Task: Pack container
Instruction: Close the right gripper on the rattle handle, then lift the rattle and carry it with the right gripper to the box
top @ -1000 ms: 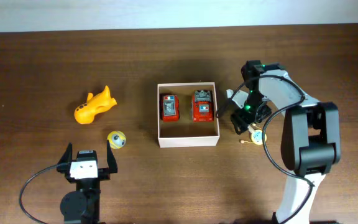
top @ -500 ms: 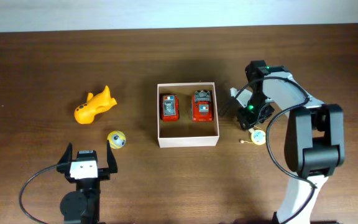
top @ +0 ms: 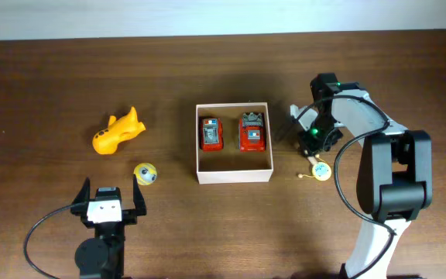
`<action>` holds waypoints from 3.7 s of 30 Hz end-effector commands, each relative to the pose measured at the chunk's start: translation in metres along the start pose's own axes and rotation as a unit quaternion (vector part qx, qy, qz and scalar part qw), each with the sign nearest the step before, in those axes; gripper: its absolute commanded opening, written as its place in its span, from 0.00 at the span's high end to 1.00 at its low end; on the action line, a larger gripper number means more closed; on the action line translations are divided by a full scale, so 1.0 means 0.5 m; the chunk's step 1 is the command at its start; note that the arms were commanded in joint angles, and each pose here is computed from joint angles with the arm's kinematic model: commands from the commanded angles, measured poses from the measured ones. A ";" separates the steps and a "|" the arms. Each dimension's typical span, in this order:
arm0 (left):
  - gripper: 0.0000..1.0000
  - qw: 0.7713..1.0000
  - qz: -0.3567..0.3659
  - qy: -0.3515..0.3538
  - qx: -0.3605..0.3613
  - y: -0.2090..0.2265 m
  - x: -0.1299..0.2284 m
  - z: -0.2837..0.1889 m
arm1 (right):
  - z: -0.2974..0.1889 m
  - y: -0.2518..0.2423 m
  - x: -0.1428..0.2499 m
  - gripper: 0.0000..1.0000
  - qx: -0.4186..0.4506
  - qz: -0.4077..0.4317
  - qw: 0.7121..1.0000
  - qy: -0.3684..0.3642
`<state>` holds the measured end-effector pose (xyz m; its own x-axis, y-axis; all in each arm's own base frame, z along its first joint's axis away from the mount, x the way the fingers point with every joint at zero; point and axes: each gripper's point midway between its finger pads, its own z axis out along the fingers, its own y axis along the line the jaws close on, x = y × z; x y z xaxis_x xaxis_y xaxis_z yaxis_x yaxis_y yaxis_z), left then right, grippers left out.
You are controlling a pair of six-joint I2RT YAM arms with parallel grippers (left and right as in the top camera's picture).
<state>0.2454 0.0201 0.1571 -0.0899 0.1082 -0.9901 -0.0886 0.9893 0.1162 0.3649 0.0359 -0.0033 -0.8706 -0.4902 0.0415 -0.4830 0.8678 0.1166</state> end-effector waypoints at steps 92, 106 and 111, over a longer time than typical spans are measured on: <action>0.01 1.000 0.004 -0.002 0.001 0.000 0.000 -0.001 | -0.198 -0.038 -0.084 0.90 0.008 0.097 0.995 -0.016; 0.01 1.000 0.004 -0.002 0.001 0.000 0.000 -0.001 | -0.290 0.122 -0.163 0.89 0.014 0.026 0.998 -0.055; 0.01 1.000 0.004 -0.002 0.001 0.000 0.000 -0.001 | -0.310 0.197 -0.197 0.89 0.017 0.006 0.997 -0.078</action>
<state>0.2454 0.0201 0.1571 -0.0899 0.1082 -0.9901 -0.0886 0.9893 0.1162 0.4179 0.1308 0.1433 -0.8840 -0.4630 -0.0638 -0.4670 0.8807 0.0790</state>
